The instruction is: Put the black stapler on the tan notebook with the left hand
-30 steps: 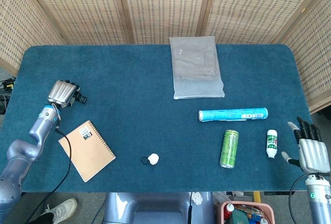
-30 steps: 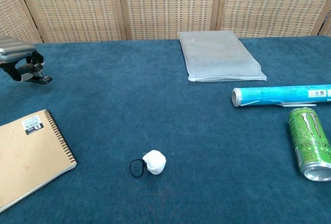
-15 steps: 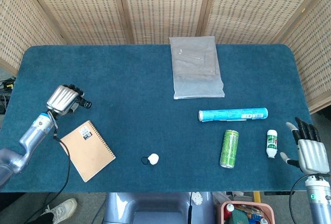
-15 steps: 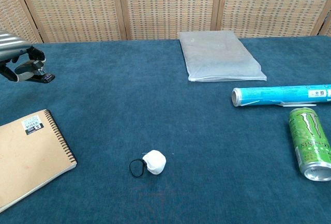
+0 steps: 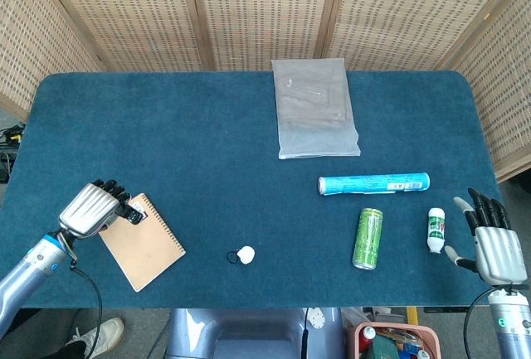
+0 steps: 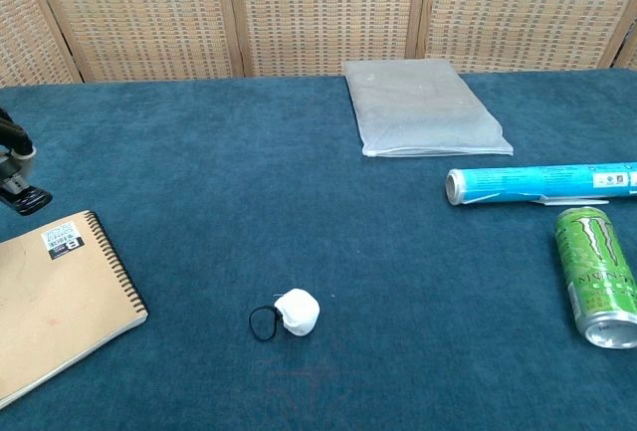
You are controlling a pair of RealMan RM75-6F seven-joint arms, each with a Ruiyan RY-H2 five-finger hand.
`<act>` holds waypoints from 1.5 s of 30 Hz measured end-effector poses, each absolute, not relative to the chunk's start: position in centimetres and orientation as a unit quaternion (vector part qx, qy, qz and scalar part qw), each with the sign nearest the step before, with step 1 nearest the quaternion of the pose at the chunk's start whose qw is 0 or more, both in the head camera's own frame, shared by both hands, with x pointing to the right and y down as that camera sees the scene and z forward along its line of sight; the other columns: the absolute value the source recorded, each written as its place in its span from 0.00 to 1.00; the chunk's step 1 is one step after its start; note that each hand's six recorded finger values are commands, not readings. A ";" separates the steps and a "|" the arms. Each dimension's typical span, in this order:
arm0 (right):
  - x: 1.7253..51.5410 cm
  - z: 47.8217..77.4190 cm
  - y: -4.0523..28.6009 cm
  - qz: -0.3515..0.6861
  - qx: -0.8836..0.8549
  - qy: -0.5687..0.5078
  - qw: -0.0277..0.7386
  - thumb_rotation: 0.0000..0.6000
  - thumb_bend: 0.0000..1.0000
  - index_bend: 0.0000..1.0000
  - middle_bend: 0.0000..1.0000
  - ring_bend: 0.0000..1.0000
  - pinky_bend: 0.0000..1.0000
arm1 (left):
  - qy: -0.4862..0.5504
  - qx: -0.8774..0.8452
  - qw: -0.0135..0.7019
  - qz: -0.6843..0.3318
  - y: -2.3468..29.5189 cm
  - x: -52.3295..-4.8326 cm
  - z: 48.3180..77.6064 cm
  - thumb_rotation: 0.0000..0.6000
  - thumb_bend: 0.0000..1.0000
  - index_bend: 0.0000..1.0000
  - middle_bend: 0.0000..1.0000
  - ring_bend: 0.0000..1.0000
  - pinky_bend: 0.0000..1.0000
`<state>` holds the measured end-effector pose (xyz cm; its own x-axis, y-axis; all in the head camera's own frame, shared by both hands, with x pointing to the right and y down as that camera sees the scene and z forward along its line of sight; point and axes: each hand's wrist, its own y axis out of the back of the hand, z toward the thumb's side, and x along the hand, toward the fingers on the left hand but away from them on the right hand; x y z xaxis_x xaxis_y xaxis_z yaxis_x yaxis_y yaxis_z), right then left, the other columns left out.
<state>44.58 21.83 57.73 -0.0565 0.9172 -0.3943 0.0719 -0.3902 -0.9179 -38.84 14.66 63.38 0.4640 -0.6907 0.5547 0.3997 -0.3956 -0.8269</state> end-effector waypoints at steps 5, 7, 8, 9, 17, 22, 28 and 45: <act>44.5 57.2 21.8 0.584 -0.588 -0.429 0.360 1.00 0.17 0.12 0.00 0.00 0.00 | 0.085 -0.660 0.545 -0.510 16.1 -38.8 63.2 1.00 0.52 0.67 0.47 0.33 0.48; 44.4 57.0 21.8 0.581 -0.589 -0.431 0.361 1.00 0.17 0.12 0.00 0.00 0.00 | 0.079 -0.661 0.544 -0.511 16.6 -38.6 63.4 1.00 0.52 0.67 0.47 0.33 0.48; 44.4 56.9 21.8 0.579 -0.590 -0.432 0.362 1.00 0.17 0.12 0.00 0.00 0.00 | 0.078 -0.661 0.544 -0.511 16.7 -38.5 63.6 1.00 0.52 0.67 0.47 0.33 0.47; 44.3 56.8 21.8 0.577 -0.590 -0.432 0.363 1.00 0.17 0.12 0.00 0.00 0.00 | 0.076 -0.661 0.544 -0.511 16.8 -38.3 63.7 1.00 0.52 0.67 0.47 0.33 0.47; 44.3 56.5 21.9 0.574 -0.591 -0.435 0.364 1.00 0.17 0.12 0.00 0.00 0.00 | 0.056 -0.668 0.542 -0.507 17.9 -36.8 65.4 1.00 0.52 0.67 0.46 0.33 0.47; 44.4 56.4 21.9 0.573 -0.591 -0.438 0.363 1.00 0.17 0.12 0.00 0.00 0.00 | 0.035 -0.671 0.542 -0.504 18.8 -35.8 66.5 1.00 0.52 0.67 0.46 0.33 0.46; 44.5 56.2 21.9 0.570 -0.591 -0.441 0.362 1.00 0.17 0.12 0.00 0.00 0.00 | 0.012 -0.671 0.542 -0.505 19.7 -35.0 67.6 1.00 0.50 0.66 0.43 0.33 0.43; 44.5 56.0 21.9 0.569 -0.590 -0.443 0.362 1.00 0.17 0.12 0.00 0.00 0.00 | 0.004 -0.672 0.524 -0.523 20.1 -35.2 67.5 1.00 0.34 0.27 0.09 0.07 0.13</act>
